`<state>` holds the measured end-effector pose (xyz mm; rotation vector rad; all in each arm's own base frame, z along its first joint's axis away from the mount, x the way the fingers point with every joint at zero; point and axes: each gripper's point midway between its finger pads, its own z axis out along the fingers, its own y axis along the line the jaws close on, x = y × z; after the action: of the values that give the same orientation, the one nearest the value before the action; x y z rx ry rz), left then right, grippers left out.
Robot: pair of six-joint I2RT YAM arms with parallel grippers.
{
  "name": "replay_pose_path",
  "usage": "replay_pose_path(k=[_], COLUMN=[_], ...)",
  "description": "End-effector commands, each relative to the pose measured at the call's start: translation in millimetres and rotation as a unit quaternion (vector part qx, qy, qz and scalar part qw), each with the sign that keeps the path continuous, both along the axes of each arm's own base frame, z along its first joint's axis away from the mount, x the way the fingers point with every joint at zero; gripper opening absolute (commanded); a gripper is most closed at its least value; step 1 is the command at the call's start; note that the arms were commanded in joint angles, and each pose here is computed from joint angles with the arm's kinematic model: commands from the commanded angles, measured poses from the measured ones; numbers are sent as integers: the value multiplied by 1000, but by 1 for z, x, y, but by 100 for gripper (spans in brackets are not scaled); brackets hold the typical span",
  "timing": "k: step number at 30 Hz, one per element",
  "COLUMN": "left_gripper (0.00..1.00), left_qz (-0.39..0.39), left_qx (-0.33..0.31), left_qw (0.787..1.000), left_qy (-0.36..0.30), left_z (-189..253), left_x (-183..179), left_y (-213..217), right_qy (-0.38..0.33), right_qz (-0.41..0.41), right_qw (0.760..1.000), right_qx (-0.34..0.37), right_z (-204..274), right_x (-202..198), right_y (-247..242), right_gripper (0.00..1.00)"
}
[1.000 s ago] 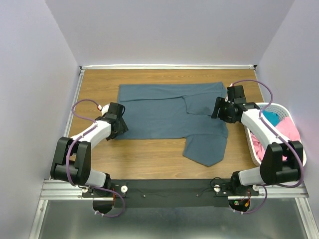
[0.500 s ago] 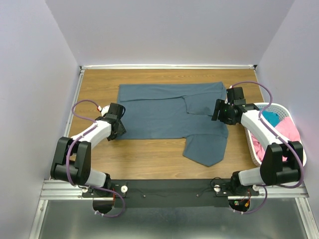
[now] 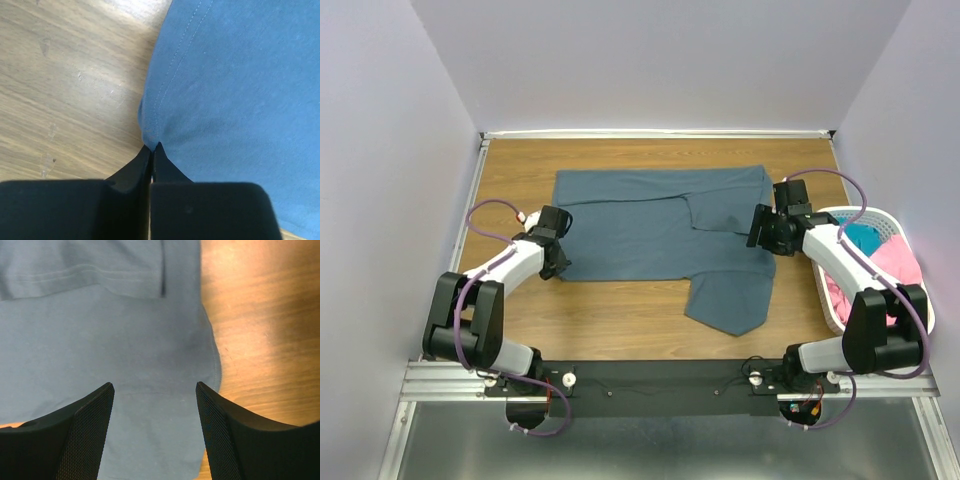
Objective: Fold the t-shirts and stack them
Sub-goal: Fold the tshirt
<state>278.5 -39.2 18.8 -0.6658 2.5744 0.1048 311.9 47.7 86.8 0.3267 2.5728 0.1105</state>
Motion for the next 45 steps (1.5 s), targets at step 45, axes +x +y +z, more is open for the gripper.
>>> replay_pose_path(k=[45], left_gripper=[4], left_qz=[30], left_qx=[-4], left_qw=[995], left_qy=[-92], left_z=[40], left_x=[4], left_y=[32], right_qy=[-13], right_qz=[-10], right_qw=[981], right_qx=[193], right_z=[-62], right_x=[49], right_y=[10], right_gripper=[44])
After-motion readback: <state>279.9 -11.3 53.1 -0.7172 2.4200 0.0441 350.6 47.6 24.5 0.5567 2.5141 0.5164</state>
